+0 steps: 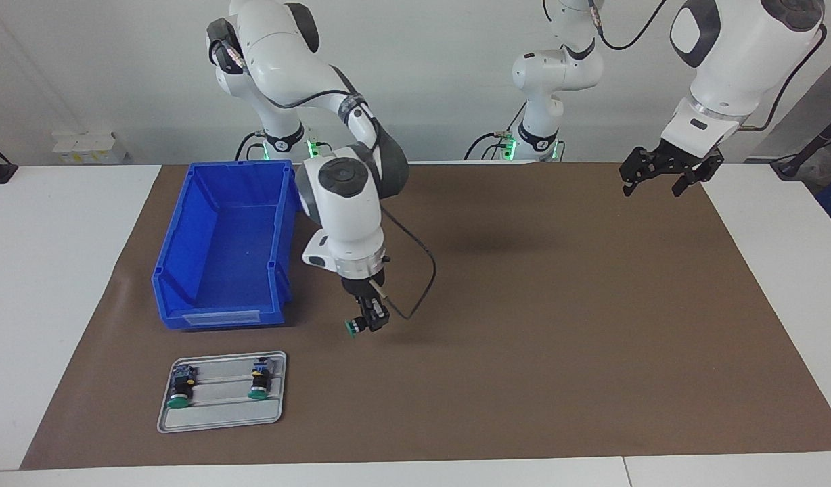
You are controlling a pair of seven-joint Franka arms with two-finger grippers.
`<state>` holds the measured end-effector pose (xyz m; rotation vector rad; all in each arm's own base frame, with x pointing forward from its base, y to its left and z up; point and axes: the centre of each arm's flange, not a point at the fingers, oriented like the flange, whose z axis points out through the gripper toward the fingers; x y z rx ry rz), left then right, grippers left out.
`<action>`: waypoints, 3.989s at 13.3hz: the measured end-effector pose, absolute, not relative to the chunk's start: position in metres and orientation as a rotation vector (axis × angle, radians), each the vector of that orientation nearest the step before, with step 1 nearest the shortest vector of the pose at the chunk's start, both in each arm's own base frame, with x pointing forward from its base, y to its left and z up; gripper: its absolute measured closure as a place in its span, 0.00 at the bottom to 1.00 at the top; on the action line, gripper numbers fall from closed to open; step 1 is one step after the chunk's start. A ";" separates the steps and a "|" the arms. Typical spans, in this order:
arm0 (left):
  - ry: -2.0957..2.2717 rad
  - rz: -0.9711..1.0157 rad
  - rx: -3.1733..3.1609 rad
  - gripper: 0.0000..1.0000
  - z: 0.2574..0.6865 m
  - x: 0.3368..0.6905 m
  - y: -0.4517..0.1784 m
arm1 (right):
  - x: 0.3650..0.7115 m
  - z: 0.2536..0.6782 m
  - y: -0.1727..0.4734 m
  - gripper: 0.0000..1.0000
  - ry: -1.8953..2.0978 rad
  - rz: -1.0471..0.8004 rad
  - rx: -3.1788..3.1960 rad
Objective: Place and press button with both arms
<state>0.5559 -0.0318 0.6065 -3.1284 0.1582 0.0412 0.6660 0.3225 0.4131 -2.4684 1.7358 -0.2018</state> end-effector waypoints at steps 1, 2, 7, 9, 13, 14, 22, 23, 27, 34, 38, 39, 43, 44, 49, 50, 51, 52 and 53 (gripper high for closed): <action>0.158 0.041 -3.128 0.00 0.606 0.556 -0.032 | 0.654 0.411 0.345 0.60 1.811 -0.196 -2.416; 0.158 0.041 -3.128 0.00 0.606 0.556 -0.032 | 0.641 0.407 0.367 0.60 1.874 -0.186 -2.371; 0.158 0.041 -3.128 0.00 0.606 0.556 -0.032 | 0.592 0.381 0.440 0.60 2.070 -0.166 -2.231; 0.158 0.041 -3.128 0.00 0.606 0.556 -0.032 | 0.576 0.363 0.463 0.60 2.116 -0.173 -2.205; 0.158 0.041 -3.128 0.00 0.606 0.556 -0.032 | 0.564 0.349 0.482 0.60 2.168 -0.167 -2.130; 0.158 0.041 -3.128 0.00 0.606 0.556 -0.032 | 0.560 0.346 0.487 0.60 2.161 -0.165 -2.131; 0.165 0.041 -3.128 0.00 0.607 0.556 -0.034 | 0.521 0.303 0.508 0.55 2.099 -0.143 -2.177; 0.172 0.041 -3.128 0.00 0.607 0.556 -0.037 | 0.519 0.305 0.510 0.55 2.095 -0.143 -2.182; 0.201 0.043 -3.126 0.00 0.606 0.555 -0.044 | 0.515 0.311 0.510 0.14 2.100 -0.146 -2.194; 0.682 -0.088 -3.167 0.00 0.605 0.562 -0.063 | 0.540 0.374 0.453 0.02 2.015 -0.154 -2.231; 1.149 -0.178 -3.037 0.00 0.584 0.561 -0.117 | 0.541 0.421 0.368 0.00 1.850 -0.138 -2.428; 1.247 -0.197 -2.994 0.00 0.577 0.559 -0.133 | 0.539 0.432 0.347 0.00 1.797 -0.137 -2.495; 1.539 -0.207 -2.853 0.00 0.542 0.541 -0.204 | 0.542 0.472 0.267 0.00 1.558 -0.153 -2.684; 1.599 -0.216 -2.819 0.00 0.533 0.536 -0.222 | 0.542 0.480 0.242 0.00 1.486 -0.146 -2.729; 1.842 -0.193 -2.676 0.00 0.484 0.503 -0.303 | 0.538 0.515 0.124 0.00 1.091 -0.059 -2.940; 1.880 -0.190 -2.651 0.00 0.476 0.497 -0.314 | 0.539 0.520 0.102 0.00 1.012 -0.053 -2.972; 1.924 -0.185 -2.618 0.00 0.468 0.494 -0.321 | 0.540 0.525 0.082 0.00 0.932 -0.054 -2.998; 1.973 -0.175 -2.581 0.00 0.461 0.491 -0.322 | 0.541 0.528 0.065 0.00 0.856 -0.062 -3.020; 2.019 -0.164 -2.544 0.00 0.455 0.489 -0.323 | 0.543 0.531 0.049 0.00 0.785 -0.071 -3.038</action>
